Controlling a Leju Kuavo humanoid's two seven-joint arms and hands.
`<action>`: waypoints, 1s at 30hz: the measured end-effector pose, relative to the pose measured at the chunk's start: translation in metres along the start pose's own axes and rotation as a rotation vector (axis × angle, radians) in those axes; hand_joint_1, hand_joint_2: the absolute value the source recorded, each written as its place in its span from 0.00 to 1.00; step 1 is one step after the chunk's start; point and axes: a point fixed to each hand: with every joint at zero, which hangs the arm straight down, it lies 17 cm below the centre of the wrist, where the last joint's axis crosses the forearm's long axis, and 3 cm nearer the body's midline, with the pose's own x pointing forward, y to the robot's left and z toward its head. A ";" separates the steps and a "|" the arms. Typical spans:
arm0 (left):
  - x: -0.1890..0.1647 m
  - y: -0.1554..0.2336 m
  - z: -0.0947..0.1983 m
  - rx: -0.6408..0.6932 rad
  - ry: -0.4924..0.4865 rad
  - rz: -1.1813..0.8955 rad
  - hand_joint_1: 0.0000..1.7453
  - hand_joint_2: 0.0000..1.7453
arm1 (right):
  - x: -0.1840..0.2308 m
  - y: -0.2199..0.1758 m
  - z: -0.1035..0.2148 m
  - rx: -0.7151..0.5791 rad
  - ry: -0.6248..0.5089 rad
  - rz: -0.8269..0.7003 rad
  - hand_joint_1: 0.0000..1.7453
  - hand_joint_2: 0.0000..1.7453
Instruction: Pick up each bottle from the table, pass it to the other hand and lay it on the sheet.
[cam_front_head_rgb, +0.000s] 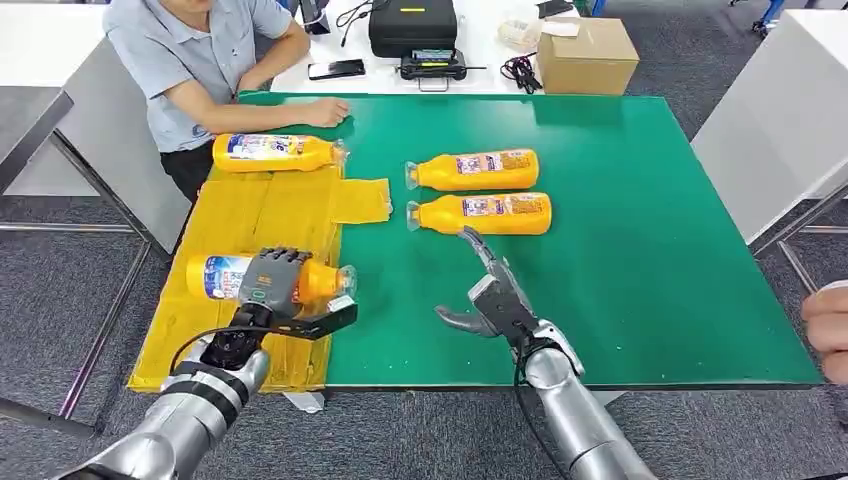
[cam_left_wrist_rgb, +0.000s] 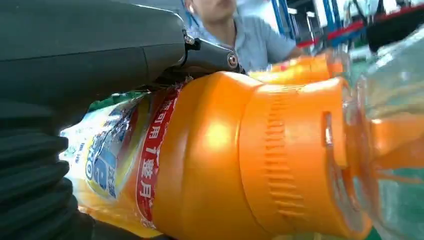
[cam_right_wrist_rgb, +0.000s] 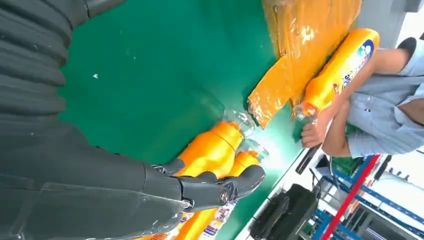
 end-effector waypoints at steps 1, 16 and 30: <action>-0.002 -0.003 -0.001 -0.020 0.006 0.004 0.95 1.00 | 0.000 0.001 0.000 0.002 0.001 -0.003 0.00 1.00; -0.003 -0.027 -0.008 -0.192 0.020 0.104 0.00 1.00 | 0.003 0.016 -0.001 0.032 0.000 -0.028 0.00 1.00; -0.003 -0.030 -0.012 -0.251 0.020 0.102 0.00 1.00 | 0.002 0.017 -0.004 0.037 0.008 -0.029 0.00 1.00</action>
